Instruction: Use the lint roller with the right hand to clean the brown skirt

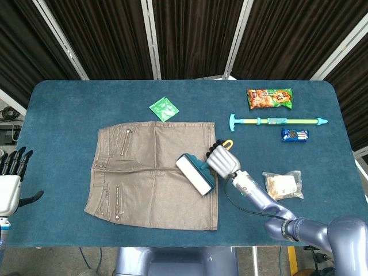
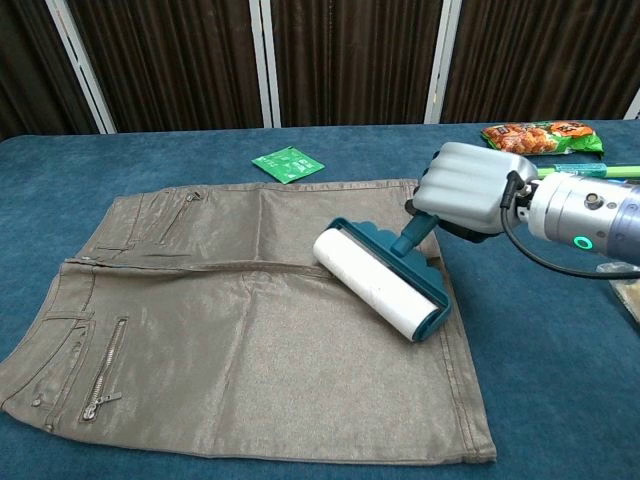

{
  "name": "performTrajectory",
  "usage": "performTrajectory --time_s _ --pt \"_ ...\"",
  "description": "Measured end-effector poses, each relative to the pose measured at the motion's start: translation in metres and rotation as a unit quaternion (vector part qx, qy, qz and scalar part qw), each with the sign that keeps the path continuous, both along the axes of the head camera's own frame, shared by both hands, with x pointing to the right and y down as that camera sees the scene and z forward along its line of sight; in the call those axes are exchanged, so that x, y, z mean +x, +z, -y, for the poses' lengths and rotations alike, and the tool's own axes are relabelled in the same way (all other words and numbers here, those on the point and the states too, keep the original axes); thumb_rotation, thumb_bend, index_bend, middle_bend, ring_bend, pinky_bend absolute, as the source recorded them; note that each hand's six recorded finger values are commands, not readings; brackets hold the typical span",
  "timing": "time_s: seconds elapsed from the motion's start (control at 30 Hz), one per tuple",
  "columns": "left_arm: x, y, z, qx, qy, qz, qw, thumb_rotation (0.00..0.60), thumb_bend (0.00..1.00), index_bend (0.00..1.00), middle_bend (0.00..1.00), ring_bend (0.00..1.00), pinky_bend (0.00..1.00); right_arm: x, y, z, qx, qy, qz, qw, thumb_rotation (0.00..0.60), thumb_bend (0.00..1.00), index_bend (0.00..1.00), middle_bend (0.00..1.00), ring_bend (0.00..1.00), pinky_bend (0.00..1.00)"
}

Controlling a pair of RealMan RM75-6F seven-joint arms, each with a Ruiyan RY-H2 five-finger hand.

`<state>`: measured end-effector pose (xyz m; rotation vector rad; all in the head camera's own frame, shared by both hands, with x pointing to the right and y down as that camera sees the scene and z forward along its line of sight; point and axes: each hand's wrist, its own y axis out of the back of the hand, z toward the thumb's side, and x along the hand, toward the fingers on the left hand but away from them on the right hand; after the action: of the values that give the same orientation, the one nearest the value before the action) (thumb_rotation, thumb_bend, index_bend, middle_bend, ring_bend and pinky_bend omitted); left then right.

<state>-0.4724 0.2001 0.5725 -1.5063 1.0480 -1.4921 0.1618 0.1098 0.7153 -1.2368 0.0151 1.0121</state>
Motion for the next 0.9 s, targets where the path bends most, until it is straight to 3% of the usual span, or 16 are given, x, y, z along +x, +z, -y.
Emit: performTrajectory --time_s 0.2,0.47,0.63,0.77,0.9 --pt "-0.003 -0.001 0.0 0.0 -0.003 -0.001 1.0 0.6 0.0 0.0 0.0 0.0 0.0 -0.036 -0.008 -0.022 -0.002 -0.046 0.019 0.9988 0.6 0.96 0.48 0.52 0.41 0.4" --pt "-0.006 0.0 0.0 -0.003 -0.006 0.002 1.0 0.6 0.0 0.0 0.0 0.0 0.0 -0.106 -0.018 -0.07 -0.022 -0.12 0.055 0.9911 0.6 0.96 0.48 0.52 0.41 0.4" --pt "-0.008 0.001 0.001 -0.004 -0.01 0.002 0.9999 0.6 0.0 0.0 0.0 0.0 0.0 -0.135 -0.022 -0.092 -0.04 -0.136 0.074 0.987 0.6 0.97 0.48 0.52 0.41 0.4" --pt "-0.01 0.001 0.001 -0.005 -0.011 0.002 0.9999 0.6 0.0 0.0 0.0 0.0 0.0 -0.145 -0.022 -0.099 -0.042 -0.143 0.075 0.986 0.6 0.96 0.48 0.52 0.41 0.4" --pt "-0.011 0.001 0.001 -0.005 -0.012 0.002 0.9999 0.6 0.0 0.0 0.0 0.0 0.0 -0.139 -0.018 -0.092 -0.034 -0.136 0.065 0.988 0.6 0.96 0.48 0.52 0.41 0.4"
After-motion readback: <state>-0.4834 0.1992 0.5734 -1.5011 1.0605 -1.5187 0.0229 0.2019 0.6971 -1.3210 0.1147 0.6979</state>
